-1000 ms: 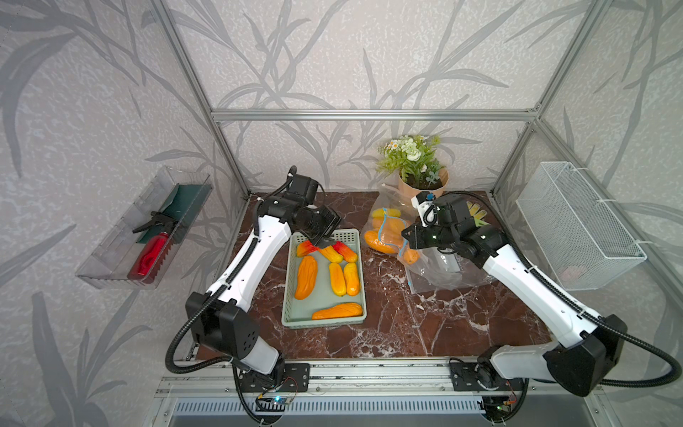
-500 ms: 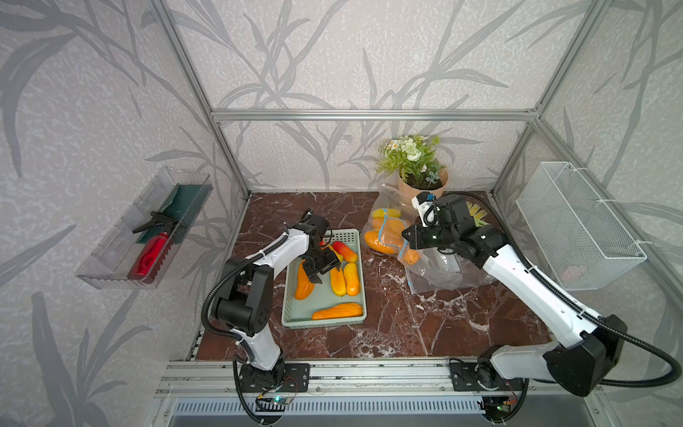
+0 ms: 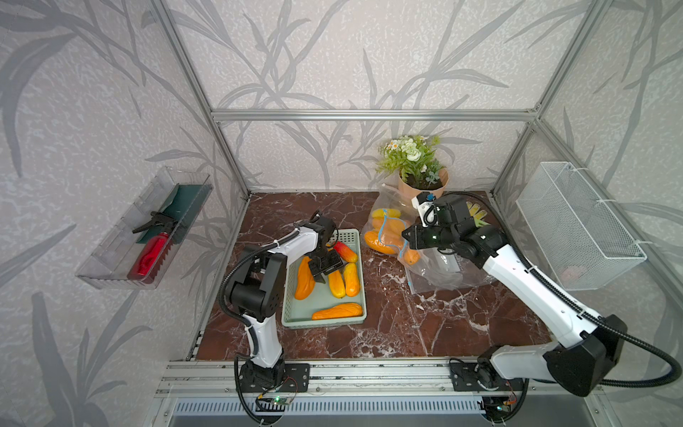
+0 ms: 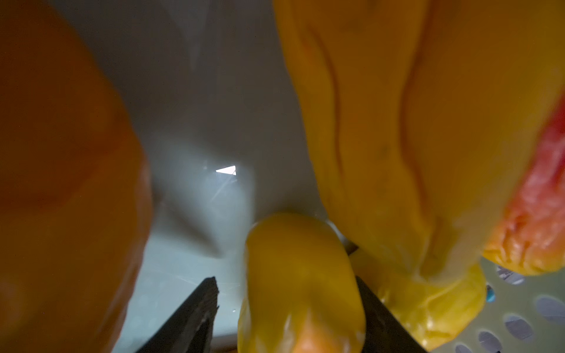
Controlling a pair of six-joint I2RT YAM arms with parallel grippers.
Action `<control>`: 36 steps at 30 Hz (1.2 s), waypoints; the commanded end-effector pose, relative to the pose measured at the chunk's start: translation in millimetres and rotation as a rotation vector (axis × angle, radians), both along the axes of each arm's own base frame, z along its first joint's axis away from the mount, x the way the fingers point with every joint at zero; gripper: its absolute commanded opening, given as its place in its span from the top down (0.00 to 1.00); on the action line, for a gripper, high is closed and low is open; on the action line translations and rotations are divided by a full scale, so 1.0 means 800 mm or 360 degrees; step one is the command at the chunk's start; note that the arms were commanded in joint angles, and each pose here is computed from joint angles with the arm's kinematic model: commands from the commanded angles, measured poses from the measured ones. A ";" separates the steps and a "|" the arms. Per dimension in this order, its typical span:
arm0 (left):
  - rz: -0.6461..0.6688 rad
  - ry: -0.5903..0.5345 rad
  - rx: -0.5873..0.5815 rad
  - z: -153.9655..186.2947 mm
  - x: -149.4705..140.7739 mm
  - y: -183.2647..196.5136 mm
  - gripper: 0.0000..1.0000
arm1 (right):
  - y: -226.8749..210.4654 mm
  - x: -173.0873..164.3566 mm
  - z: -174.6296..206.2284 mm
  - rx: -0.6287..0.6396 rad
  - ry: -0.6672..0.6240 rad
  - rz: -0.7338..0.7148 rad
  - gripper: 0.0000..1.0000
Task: Place the mango in a zip-top bag and seal the zipper
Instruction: Pick up the mango from the basket, then place the mango in the zipper food storage bag.
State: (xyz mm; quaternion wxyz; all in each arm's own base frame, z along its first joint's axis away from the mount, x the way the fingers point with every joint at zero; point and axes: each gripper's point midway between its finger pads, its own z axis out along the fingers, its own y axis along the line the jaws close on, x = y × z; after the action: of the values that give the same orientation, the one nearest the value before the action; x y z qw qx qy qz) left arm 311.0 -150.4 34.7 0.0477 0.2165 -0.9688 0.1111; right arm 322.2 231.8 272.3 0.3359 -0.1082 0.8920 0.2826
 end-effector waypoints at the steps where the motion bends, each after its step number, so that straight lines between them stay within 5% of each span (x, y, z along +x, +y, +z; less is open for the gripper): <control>1: -0.0033 -0.0057 0.0044 0.005 0.010 0.001 0.43 | -0.002 -0.005 0.006 0.0009 -0.0009 -0.0002 1.00; 6: -0.0015 -0.0167 0.0047 0.042 0.009 0.002 0.65 | -0.004 -0.007 0.006 0.0005 -0.0008 -0.0002 1.00; 10: 0.0137 -0.0421 -0.0027 0.129 0.015 0.005 0.73 | -0.004 -0.010 0.004 0.0003 0.0003 0.0009 1.00; 15: 0.0379 -0.0787 -0.0460 0.242 0.059 -0.041 0.77 | 0.001 -0.013 0.004 0.0012 0.0008 0.0031 1.00; 21: 0.0382 -0.1178 -0.0825 0.346 0.122 -0.131 0.82 | 0.006 -0.013 0.005 0.0040 0.0025 0.0035 1.00; 29: 0.0252 -0.1122 -0.0929 0.325 0.122 -0.205 0.85 | 0.009 -0.005 0.017 0.0119 0.0041 -0.0045 1.00; 36: 0.0234 -0.1041 -0.0840 0.288 0.097 -0.195 0.86 | 0.011 0.002 0.021 0.0185 0.0071 -0.0103 1.00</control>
State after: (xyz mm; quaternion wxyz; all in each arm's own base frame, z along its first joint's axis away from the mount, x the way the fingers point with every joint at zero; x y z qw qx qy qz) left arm 392.3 -310.5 250.9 -0.2022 0.2165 -0.8626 0.4100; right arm 319.3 235.7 271.9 0.3154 -0.0639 0.8959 0.3061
